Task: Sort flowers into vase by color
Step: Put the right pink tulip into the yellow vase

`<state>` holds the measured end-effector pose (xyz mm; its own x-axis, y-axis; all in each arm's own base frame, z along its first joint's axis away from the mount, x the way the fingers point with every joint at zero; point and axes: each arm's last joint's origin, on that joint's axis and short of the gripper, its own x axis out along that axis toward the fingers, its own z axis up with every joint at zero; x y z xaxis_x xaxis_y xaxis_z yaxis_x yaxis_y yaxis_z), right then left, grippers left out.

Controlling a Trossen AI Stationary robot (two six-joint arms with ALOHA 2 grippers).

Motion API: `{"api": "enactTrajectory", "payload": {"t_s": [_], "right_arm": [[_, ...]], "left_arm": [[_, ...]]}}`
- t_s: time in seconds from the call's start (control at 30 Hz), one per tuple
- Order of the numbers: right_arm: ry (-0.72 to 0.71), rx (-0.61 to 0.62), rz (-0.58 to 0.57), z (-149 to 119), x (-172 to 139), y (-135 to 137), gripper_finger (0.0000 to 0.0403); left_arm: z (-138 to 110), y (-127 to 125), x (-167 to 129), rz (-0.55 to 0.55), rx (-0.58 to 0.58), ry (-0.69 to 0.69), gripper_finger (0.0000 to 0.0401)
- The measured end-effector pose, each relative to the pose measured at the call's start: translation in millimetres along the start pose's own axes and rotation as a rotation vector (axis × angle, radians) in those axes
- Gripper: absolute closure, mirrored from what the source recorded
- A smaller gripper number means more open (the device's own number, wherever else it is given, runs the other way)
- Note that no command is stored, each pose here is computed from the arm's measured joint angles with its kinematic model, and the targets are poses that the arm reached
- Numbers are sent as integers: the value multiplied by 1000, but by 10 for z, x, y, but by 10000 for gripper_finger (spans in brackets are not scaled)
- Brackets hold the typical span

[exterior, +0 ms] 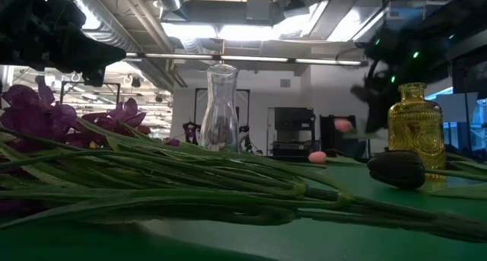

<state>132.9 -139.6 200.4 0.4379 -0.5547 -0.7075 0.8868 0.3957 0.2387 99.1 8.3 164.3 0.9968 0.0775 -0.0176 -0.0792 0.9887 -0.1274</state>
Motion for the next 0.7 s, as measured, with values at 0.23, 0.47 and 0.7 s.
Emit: {"api": "enactTrajectory", "payload": {"t_s": [0.23,0.47,0.7], "right_arm": [[-253,-8,308,150,-646,73,401],[-553,-90,626,184,-1344,90,402],[-691,-102,741,20,-1682,4,402]], "left_arm": [[0,0,0,0,0,0,401],[1,0,0,0,0,0,401],[0,0,0,0,0,0,401]]}}
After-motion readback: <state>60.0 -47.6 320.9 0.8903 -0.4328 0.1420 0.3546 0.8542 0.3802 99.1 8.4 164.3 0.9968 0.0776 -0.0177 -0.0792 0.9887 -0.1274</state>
